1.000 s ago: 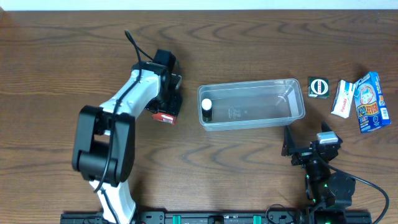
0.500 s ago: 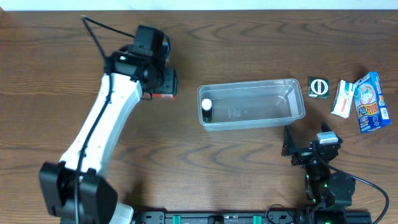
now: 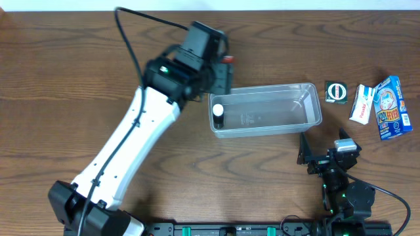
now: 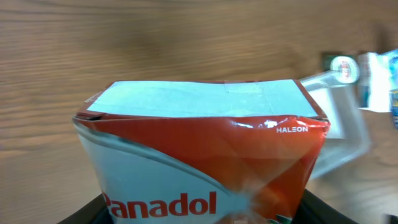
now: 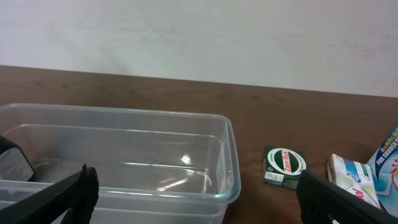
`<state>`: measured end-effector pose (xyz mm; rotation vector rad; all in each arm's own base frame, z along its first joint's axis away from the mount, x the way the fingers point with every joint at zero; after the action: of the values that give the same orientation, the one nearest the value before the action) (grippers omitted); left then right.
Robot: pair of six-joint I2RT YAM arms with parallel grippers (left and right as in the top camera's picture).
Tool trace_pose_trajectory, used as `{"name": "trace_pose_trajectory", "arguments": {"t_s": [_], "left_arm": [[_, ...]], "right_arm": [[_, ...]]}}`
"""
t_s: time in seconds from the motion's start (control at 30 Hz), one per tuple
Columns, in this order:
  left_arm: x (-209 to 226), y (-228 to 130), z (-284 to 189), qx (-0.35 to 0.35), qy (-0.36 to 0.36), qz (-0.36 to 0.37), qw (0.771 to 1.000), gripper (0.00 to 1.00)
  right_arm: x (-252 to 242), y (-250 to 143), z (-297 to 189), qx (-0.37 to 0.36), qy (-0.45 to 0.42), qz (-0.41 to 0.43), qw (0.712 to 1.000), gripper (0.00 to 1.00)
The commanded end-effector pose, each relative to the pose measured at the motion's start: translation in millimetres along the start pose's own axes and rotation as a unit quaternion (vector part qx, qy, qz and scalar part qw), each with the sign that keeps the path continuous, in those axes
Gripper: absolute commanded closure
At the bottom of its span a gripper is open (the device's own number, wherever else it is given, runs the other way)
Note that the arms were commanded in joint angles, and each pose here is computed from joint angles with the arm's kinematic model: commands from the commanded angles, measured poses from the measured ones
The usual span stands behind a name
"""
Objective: Pack container
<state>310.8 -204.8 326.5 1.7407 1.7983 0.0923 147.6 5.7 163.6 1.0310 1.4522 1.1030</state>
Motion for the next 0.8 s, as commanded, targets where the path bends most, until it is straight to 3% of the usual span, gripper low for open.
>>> {"name": "trace_pose_trajectory", "arguments": {"t_s": [0.0,0.33,0.77], "left_arm": [[-22.3,-7.3,-0.2,0.001,-0.025,-0.023,0.999,0.39],[-50.7,-42.1,52.6,0.015,0.047,-0.014,0.999,0.39],[-40.1,-61.6,114.2,0.056,0.118,-0.046,0.99,0.39]], "right_arm": [[-1.4,-1.5,-0.1,0.003,-0.004,0.001,1.0,0.01],[-1.4,-1.5,-0.1,0.003,-0.004,0.001,1.0,0.01],[-1.4,-1.5,-0.1,0.003,-0.004,0.001,1.0,0.01]]}}
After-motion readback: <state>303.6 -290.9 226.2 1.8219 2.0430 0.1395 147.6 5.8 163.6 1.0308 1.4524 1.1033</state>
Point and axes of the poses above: each gripper's point midway between its finger pads, its own z axis out along the fingers, its own x axis along the line the jaws close on, y = z × x, the point moved 10 cm from there along -z, back along the fingers, and after that the axes turned 13 degrees about -z, right-handed, at the moved point
